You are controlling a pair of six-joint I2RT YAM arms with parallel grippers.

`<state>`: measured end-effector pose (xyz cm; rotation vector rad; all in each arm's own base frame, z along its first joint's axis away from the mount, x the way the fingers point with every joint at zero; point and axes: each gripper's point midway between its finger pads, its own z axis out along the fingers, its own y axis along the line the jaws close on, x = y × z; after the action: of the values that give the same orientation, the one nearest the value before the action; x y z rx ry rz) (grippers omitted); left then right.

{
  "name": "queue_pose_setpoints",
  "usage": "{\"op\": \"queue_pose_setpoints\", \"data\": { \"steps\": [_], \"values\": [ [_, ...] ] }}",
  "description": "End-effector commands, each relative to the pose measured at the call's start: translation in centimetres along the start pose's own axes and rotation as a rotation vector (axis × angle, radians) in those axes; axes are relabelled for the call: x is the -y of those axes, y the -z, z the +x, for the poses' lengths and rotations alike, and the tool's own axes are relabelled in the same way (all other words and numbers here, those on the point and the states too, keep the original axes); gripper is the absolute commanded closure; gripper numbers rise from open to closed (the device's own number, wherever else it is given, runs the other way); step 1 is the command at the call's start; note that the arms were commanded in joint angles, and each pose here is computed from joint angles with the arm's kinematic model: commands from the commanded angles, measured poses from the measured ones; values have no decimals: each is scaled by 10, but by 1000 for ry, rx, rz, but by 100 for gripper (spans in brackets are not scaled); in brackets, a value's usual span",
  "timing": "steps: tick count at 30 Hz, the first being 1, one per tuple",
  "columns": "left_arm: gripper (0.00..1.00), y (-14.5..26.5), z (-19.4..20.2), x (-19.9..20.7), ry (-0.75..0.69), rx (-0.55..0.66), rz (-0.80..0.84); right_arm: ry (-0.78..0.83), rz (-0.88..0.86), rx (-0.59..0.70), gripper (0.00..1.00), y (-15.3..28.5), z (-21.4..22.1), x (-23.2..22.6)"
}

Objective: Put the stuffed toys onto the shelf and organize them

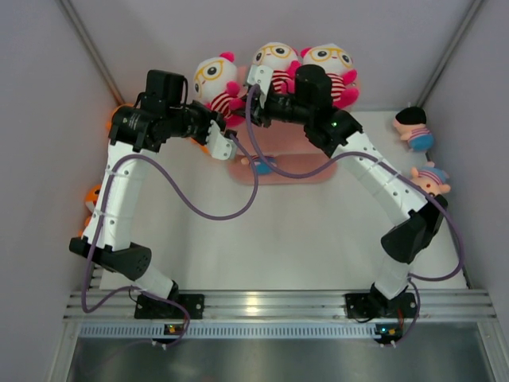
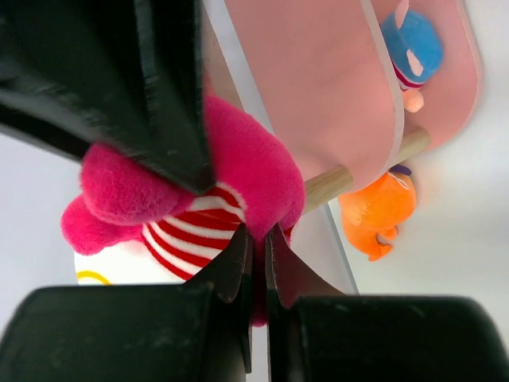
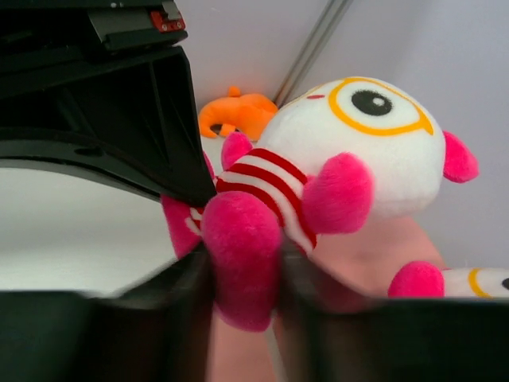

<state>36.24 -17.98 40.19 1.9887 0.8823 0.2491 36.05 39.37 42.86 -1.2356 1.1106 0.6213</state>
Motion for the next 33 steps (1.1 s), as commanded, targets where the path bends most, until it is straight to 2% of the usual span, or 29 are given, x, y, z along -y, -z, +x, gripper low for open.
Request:
{"op": "queue_pose_setpoints", "data": {
  "steps": [1, 2, 4, 7, 8, 10, 12, 15, 18, 20, 21, 22, 24, 27, 33],
  "values": [
    [100, 1, -6, 3, -4, 20, 13, 33, 8, 58, 85, 3, -29, 3],
    [100, 3, -7, 2, 2, 19, 7, 29, 14, 59, 98, 3, -30, 4],
    [99, 6, -6, 0, 26, 7, 0, 31, 43, 67, 100, 5, -35, 8],
    [84, 13, -8, -2, 67, -2, -19, 24, 102, 77, 100, 9, -38, 18],
    [67, 15, -8, -2, 86, -3, -24, 0, 115, 75, 100, 9, -36, 18],
    [40, 23, -12, -2, 165, -6, -46, -15, 180, 104, 100, 15, -46, 29],
    [2, 26, -10, 0, 227, -22, -69, -65, 244, 128, 100, 19, -51, 38],
    [2, 47, -10, -2, 340, -71, -153, -132, 293, 146, 100, 20, -49, 43],
    [2, 69, -8, 1, 529, -124, -264, -172, 334, 129, 100, 16, -42, 46],
    [2, 75, 5, 11, 628, -207, -311, -190, 356, 121, 100, 15, -38, 49],
    [2, 89, 5, 6, 698, -219, -398, -203, 369, 110, 100, 13, -33, 50],
    [2, 85, 13, 16, 749, -252, -404, -212, 395, 140, 100, 14, -38, 56],
    [2, 102, 22, 20, 857, -316, -509, -232, 435, 138, 100, 14, -35, 62],
    [2, 108, 30, 40, 962, -388, -546, -264, 449, 146, 100, 12, -32, 64],
    [2, 104, 37, 73, 1037, -455, -536, -306, 446, 143, 100, 11, -27, 60]
  ]
}}
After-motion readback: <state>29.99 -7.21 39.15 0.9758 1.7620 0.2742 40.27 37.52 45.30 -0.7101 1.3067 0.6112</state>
